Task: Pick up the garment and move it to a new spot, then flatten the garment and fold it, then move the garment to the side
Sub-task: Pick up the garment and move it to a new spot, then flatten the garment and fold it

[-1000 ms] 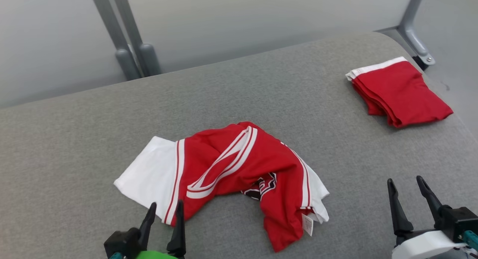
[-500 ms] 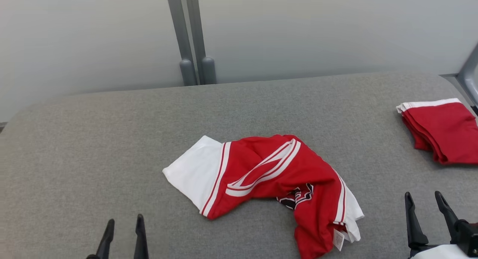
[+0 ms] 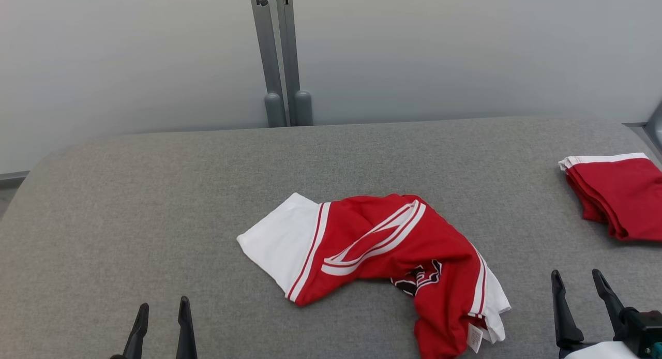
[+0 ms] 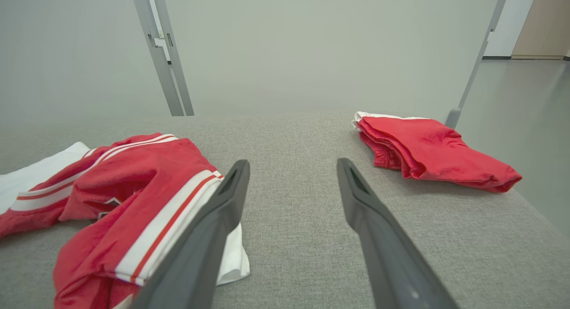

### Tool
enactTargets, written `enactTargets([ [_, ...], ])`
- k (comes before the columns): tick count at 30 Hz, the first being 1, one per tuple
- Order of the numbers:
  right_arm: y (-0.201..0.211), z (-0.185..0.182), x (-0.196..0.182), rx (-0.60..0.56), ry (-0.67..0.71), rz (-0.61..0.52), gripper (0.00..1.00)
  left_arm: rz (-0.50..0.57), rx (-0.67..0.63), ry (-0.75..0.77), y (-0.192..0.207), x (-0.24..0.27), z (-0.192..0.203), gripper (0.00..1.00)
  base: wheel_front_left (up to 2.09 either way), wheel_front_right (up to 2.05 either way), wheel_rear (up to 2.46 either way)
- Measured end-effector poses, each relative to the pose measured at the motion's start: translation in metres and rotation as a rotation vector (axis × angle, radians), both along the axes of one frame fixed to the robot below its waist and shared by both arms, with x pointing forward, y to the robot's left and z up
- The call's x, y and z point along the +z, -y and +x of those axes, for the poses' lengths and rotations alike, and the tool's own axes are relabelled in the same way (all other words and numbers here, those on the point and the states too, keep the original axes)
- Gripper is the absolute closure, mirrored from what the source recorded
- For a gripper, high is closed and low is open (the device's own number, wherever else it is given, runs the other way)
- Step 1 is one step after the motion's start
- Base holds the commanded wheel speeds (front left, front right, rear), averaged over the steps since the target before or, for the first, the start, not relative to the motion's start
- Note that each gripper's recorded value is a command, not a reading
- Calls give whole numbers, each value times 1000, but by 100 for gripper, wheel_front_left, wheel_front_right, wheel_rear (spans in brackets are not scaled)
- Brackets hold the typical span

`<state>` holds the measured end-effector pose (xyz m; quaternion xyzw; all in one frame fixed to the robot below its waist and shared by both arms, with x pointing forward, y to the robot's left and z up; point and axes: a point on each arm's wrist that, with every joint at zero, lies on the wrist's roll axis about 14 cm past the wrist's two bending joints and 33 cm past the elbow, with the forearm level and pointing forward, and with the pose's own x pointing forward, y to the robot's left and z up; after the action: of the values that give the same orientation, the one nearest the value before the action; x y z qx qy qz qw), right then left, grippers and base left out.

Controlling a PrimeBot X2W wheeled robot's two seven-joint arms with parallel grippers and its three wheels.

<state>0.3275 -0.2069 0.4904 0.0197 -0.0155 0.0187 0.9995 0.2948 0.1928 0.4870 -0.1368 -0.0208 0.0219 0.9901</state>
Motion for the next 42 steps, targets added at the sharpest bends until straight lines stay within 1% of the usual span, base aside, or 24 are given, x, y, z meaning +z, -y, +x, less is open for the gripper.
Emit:
enactTargets([
  [7, -3, 1, 0, 9, -1, -4, 0, -1, -7, -5, 3, -1, 1, 0, 0, 0, 0],
  [11, -12, 8, -4, 49, -14, -10, 0, -2, -10, -10, 5, -2, 2, 0, 0, 0, 0],
  [15, -25, 23, -34, 102, -120, -31, 0, -6, -32, -23, 14, -5, 6, 0, 0, 0, 0],
  [19, -56, 40, -71, 211, -289, -70, 0, -8, -34, -37, 15, -9, 8, 0, 0, 0, 0],
  [22, -69, 45, -94, 270, -403, -103, 0, -7, -11, -41, 10, -9, 10, 0, 0, 0, 0],
  [24, -68, 45, -107, 281, -456, -121, 0, -9, 8, -50, 6, -12, 7, 0, 0, 0, 0],
  [29, -65, 51, -118, 283, -506, -135, 0, -12, 51, -62, -5, -15, 2, 0, 0, 0, 0],
  [30, -65, 51, -120, 286, -514, -133, 58, -14, 53, -63, -5, -15, 2, 0, 0, 0, 0],
  [31, -66, 51, -121, 289, -519, -131, 100, -15, 53, -64, -5, -15, 2, 0, 0, 0, 0],
  [34, -74, 49, -120, 305, -533, -97, 100, -18, 53, -63, -4, -15, 2, 0, 0, 0, 0],
  [37, -82, 55, -106, 308, -504, -19, 100, -21, 42, -57, 0, -13, 4, 0, 0, 0, 0],
  [40, -102, 73, -64, 351, -394, 70, 100, -21, 32, -51, 2, -12, 5, 0, 0, 0, 0],
  [42, -119, 83, -24, 406, -303, 128, 100, -23, 25, -46, 4, -10, 6, 0, 0, 0, 0],
])
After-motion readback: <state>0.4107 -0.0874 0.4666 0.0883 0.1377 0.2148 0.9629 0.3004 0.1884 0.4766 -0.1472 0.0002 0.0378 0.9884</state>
